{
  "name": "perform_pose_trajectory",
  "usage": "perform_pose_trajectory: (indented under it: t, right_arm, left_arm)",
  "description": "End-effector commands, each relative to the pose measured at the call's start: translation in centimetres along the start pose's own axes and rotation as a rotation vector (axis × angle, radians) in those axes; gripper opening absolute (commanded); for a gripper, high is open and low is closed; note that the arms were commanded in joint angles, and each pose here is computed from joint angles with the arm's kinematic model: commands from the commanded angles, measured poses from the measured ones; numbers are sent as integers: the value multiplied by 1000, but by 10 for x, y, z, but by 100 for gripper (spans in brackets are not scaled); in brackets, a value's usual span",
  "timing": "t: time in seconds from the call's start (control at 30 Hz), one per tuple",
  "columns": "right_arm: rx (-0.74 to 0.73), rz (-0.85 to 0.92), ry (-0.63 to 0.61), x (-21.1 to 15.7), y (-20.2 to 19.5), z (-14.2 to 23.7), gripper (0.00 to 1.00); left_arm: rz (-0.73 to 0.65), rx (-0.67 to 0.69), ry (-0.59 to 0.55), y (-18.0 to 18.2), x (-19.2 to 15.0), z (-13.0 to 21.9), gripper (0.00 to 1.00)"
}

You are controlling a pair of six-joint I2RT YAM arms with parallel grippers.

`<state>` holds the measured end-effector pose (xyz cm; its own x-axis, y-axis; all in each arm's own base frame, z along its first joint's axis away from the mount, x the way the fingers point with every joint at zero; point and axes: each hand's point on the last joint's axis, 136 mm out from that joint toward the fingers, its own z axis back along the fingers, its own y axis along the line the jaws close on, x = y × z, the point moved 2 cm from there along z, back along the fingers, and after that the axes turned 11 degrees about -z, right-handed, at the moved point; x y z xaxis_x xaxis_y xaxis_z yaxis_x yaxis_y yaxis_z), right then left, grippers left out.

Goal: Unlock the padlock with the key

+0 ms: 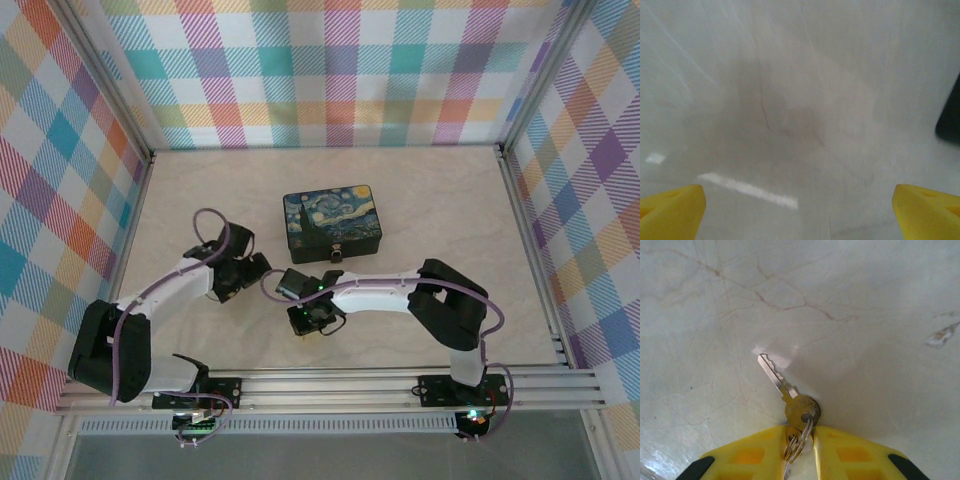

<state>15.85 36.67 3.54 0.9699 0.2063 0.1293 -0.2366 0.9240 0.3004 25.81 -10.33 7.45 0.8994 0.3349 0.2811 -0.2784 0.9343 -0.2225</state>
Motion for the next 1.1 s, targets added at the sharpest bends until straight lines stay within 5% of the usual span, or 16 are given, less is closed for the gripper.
perform_pose_trajectory:
  t: [0.0,0.5,0.73,1.07]
  right_arm:
    - [-88,-58,-37,11,-43,-16,20]
    - [134,-108,-86,15,-59,-6,13]
    - [121,-83,-88,22,-56,8,30]
    - [76,-26,-105,35,-39,9,37]
  left_arm:
    - [15,-99,95,-21,-31,-12,95]
    - [173,-289,190,-75,-60,-34,90]
    - [109,-240,167,-76,-56,-33,89]
    - [122,-204,111,-52,-34,-13,90]
